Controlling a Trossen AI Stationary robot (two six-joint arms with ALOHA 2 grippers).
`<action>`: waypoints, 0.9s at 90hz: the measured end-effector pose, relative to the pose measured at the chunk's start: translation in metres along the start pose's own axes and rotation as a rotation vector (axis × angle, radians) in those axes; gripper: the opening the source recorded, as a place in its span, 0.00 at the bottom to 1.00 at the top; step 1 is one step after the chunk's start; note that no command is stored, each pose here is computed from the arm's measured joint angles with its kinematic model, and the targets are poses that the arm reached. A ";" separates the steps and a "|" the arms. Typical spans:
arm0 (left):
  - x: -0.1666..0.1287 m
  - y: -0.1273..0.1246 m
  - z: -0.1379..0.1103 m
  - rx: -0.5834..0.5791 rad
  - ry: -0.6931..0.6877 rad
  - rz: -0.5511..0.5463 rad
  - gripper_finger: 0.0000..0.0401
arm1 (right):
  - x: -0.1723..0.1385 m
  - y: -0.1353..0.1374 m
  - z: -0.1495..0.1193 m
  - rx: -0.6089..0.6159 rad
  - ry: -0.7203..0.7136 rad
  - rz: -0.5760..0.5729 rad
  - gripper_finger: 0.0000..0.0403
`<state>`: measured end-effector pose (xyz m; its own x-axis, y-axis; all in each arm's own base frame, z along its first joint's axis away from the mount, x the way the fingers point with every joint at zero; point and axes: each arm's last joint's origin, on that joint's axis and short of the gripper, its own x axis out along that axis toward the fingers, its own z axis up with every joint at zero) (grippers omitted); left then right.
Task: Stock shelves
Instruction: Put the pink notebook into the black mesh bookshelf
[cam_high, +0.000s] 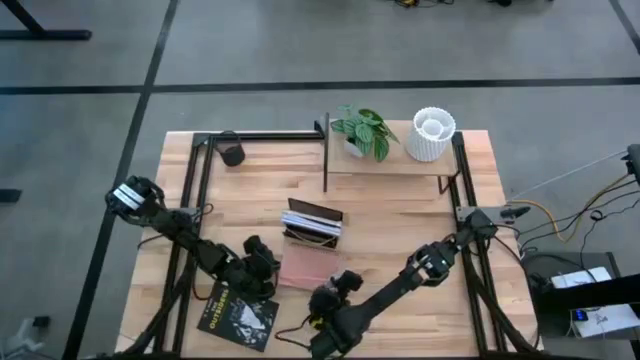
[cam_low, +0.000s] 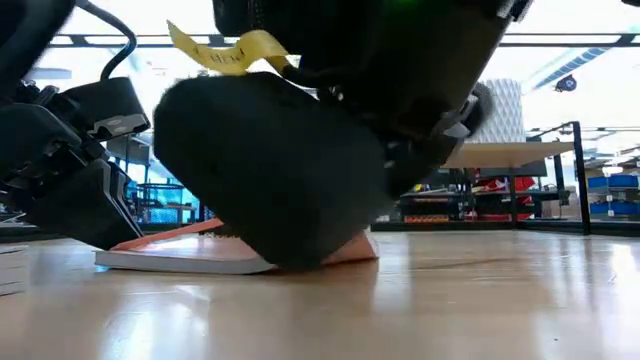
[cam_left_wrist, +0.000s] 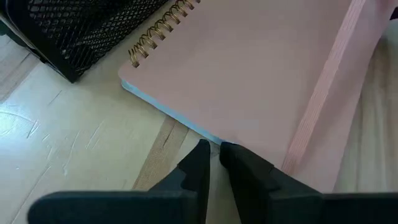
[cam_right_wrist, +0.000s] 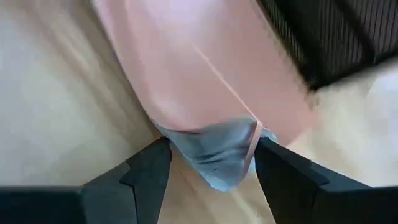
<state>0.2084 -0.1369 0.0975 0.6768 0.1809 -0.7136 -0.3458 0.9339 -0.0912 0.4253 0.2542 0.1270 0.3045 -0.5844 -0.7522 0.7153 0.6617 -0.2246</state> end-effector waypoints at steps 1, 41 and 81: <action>0.000 0.000 0.000 0.000 0.000 0.000 0.11 | 0.000 0.000 0.000 0.015 0.002 0.000 0.54; 0.000 0.000 0.000 0.000 0.000 -0.001 0.11 | 0.005 -0.006 0.005 -0.424 -0.002 -0.058 0.81; 0.000 0.000 0.000 -0.001 -0.001 -0.002 0.11 | 0.006 -0.007 0.006 -0.560 0.020 -0.058 0.78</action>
<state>0.2085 -0.1371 0.0976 0.6780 0.1798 -0.7127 -0.3453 0.9339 -0.0929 0.4256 0.2429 0.1276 0.2590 -0.6219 -0.7391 0.2860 0.7802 -0.5563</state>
